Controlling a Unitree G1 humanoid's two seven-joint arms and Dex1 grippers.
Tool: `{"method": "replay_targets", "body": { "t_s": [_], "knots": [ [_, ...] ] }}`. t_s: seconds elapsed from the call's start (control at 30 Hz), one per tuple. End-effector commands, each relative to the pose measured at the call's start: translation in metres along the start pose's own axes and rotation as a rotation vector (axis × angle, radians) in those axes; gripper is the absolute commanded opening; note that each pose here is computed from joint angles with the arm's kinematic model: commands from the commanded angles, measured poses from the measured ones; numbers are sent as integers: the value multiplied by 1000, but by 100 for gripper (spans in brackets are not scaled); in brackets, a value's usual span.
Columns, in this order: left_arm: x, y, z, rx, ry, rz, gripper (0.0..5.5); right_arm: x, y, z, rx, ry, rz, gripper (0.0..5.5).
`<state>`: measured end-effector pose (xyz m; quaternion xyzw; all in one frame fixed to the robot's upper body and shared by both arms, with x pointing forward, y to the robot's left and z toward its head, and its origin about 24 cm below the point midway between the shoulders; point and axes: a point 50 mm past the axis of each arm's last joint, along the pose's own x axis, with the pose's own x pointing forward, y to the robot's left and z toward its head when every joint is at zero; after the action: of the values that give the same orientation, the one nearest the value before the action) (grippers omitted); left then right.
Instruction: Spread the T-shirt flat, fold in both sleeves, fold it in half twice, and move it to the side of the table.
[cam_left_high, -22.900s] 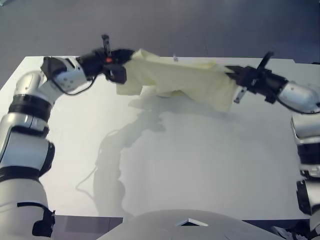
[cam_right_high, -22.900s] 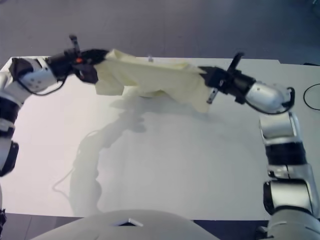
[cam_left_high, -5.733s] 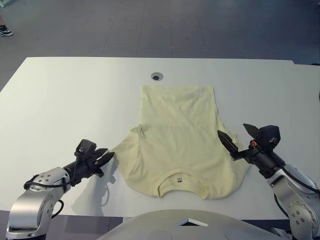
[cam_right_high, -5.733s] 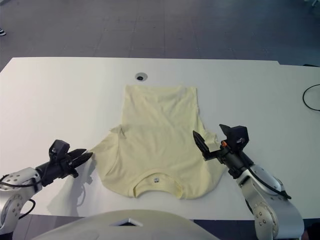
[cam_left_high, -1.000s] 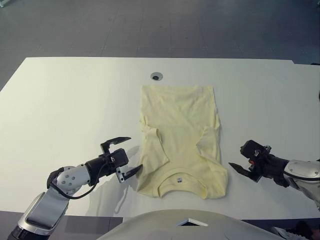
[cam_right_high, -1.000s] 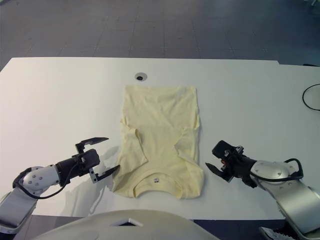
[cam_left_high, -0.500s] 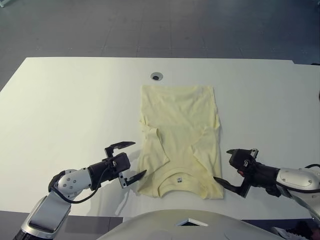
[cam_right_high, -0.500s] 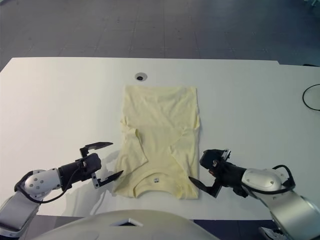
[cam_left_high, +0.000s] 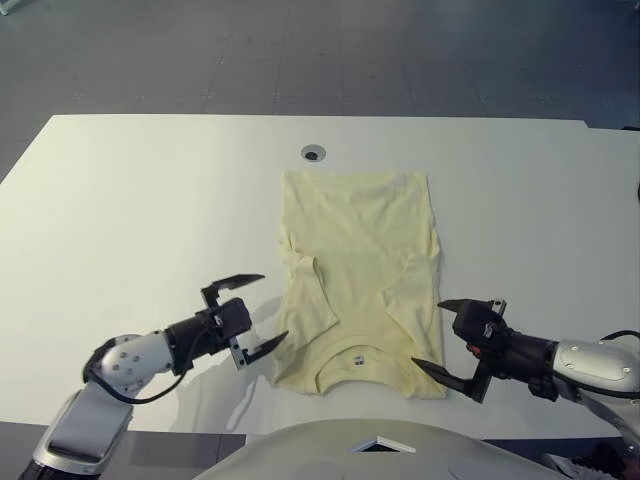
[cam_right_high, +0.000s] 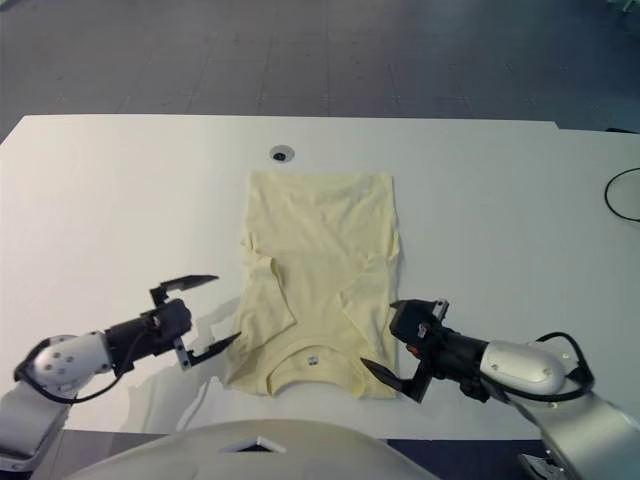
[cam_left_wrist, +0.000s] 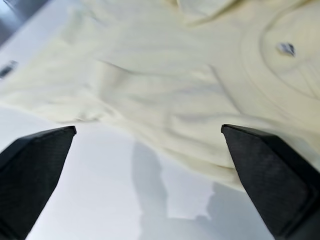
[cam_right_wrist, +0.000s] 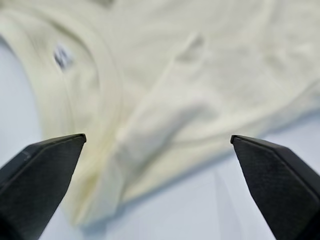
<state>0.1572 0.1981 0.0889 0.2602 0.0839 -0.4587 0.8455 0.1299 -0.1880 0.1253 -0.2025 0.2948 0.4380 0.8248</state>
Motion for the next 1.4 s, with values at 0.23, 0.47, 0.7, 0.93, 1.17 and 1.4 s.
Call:
{"method": "replay_targets", "body": {
  "t_s": [0.23,0.47,0.7,0.93,1.17,1.4],
  "knots": [
    [-39,21,5,223,-69,29,540,-29,-17,6,-271,-137,-23,539],
    [-31,-2,-21,481,-59,-234,540,-31,-30,-24,-713,74,-5,539],
    [-22,-16,-37,596,-79,-365,540,-21,-16,-42,-828,134,149,539],
    [-9,-26,-39,592,-147,-393,540,-7,-8,-46,-806,102,209,539],
    [2,-32,-42,581,-173,-409,540,2,-8,-48,-778,98,202,539],
    [5,-37,-47,597,-148,-470,540,5,-9,-46,-766,131,201,539]
  ]
}}
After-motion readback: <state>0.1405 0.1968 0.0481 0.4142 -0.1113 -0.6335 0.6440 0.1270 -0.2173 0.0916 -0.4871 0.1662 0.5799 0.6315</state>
